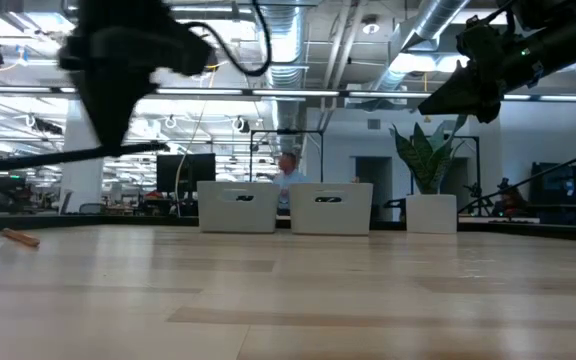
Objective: Sort pens & pencils
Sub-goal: Put the black pen into the left gray bin
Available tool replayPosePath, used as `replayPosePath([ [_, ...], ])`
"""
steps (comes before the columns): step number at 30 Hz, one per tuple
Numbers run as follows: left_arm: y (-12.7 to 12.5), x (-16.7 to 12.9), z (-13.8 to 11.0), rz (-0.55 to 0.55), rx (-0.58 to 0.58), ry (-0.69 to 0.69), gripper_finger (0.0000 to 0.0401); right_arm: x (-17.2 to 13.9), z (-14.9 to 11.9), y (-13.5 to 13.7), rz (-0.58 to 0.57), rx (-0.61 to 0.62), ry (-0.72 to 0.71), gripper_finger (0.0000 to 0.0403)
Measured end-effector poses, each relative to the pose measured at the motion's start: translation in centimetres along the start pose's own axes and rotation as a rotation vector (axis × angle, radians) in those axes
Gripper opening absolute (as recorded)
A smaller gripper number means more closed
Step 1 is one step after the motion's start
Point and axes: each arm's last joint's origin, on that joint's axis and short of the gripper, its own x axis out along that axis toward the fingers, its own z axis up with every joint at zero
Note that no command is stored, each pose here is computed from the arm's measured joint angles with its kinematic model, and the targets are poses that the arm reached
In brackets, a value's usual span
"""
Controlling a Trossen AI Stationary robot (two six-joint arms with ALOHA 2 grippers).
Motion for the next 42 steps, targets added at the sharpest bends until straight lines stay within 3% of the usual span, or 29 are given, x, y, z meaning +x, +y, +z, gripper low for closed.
replayPosePath([
  [8, 2.6, -2.1, 6.2, 0.007, 0.012, -0.136, 0.0037, 0.0, 0.0, 0.0, 0.001, 0.000, 0.000, 0.0066],
  [16, 6.9, -2.9, 12.4, 0.045, 0.004, -0.234, 0.0037, 0.0, 0.0, 0.0, 0.001, 0.000, 0.000, 0.0066],
  [24, 11.7, -2.2, 18.4, -0.044, -0.054, -0.331, 0.0038, 0.0, 0.0, 0.0, 0.001, 0.000, 0.000, 0.0066],
  [34, 17.8, -0.3, 22.1, -0.147, -0.165, -0.318, 0.0038, 0.0, 0.0, 0.0, 0.001, 0.001, 0.000, 0.0066],
  [38, 19.2, 0.2, 22.9, -0.231, -0.175, -0.311, 0.0038, 0.0, 0.0, 0.0, 0.001, 0.001, 0.000, 0.0066],
  [42, 19.9, 0.2, 23.5, -0.228, -0.139, -0.354, 0.0038, 0.0, 0.0, 0.0, 0.001, 0.001, 0.000, 0.0066],
])
